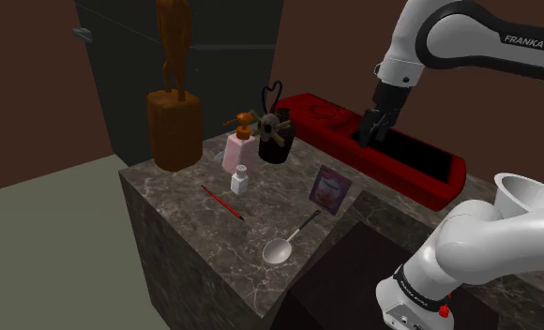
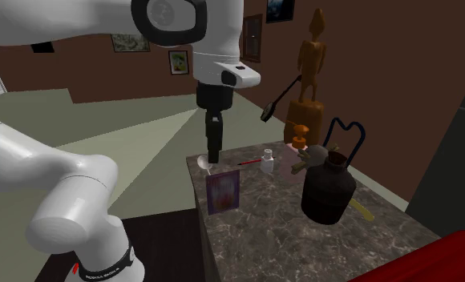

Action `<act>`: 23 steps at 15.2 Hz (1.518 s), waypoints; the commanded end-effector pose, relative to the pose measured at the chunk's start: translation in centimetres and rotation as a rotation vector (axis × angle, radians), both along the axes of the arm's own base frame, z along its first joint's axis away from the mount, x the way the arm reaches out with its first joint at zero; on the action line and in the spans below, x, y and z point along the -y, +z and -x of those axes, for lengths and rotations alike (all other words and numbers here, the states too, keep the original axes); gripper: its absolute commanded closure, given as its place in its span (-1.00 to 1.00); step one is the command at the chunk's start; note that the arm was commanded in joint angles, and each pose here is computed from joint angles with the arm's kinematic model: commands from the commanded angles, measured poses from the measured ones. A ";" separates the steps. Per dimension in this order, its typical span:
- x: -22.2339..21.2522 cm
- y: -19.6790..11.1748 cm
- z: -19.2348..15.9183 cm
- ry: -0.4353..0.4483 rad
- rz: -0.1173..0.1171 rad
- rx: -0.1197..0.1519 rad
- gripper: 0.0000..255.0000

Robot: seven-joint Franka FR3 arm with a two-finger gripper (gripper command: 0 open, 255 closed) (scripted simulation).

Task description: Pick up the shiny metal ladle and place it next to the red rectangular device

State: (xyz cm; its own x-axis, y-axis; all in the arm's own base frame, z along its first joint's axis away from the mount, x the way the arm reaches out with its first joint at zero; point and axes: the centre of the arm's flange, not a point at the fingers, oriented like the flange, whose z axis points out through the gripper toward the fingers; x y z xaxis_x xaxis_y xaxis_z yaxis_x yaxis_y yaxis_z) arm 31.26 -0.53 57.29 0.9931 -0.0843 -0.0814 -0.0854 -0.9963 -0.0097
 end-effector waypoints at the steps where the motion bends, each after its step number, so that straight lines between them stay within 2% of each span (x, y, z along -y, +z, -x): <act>1: 0.0 0.0 0.0 0.000 0.000 0.000 -1.00; 7: -4.7 -5.1 3.7 -0.351 -0.011 0.032 -1.00; 12: -9.4 -9.3 5.3 -0.643 -0.019 0.058 -1.00; 17: -14.4 -13.6 5.3 -0.936 -0.028 0.084 -1.00; 23: -20.2 -18.6 3.3 -1.287 -0.039 0.116 -1.00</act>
